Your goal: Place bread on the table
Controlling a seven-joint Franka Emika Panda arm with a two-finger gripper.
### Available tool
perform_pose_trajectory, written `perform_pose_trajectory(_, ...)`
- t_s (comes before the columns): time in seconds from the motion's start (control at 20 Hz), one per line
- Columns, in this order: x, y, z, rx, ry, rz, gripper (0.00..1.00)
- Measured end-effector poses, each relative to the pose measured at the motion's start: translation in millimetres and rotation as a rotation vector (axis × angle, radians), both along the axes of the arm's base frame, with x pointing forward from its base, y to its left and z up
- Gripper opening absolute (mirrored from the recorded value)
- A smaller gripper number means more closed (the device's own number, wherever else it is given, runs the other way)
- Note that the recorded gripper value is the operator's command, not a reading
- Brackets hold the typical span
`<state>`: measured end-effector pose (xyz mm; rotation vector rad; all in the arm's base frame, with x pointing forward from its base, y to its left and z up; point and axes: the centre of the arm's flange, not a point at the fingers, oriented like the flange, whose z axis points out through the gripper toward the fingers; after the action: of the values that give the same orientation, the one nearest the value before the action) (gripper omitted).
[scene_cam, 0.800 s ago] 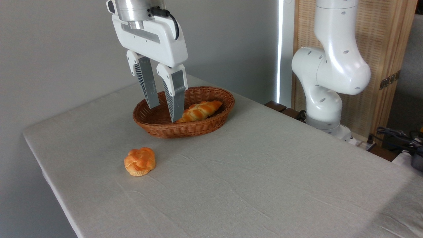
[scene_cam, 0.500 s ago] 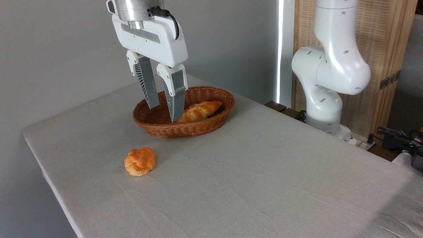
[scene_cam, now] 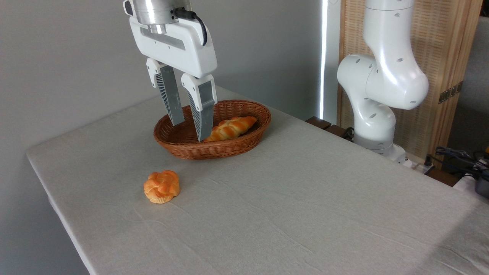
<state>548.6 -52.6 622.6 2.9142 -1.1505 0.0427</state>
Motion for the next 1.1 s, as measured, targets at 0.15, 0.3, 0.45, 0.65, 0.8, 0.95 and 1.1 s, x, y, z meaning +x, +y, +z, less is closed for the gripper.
perform_pose_trajectory(0.15, -0.1, 0.0, -1.6, 0.000, 0.003, 0.000, 1.00)
perform_pose_trajectory(0.3, -0.2, 0.0, -3.0, 0.001, 0.006, 0.000, 1.00)
perform_pose_trajectory(0.45, -1.9, -2.7, -7.6, 0.002, 0.016, -0.005, 1.00)
perform_pose_trajectory(0.65, -14.1, -29.5, -12.9, -0.013, 0.032, -0.052, 1.00)
perform_pose_trajectory(0.8, -34.8, -63.6, -16.4, -0.025, 0.035, -0.115, 1.00)
perform_pose_trajectory(0.95, -61.6, -98.8, -21.1, -0.054, 0.049, -0.182, 1.00)
perform_pose_trajectory(1.1, -80.4, -130.2, -30.7, -0.093, 0.052, -0.237, 1.00)
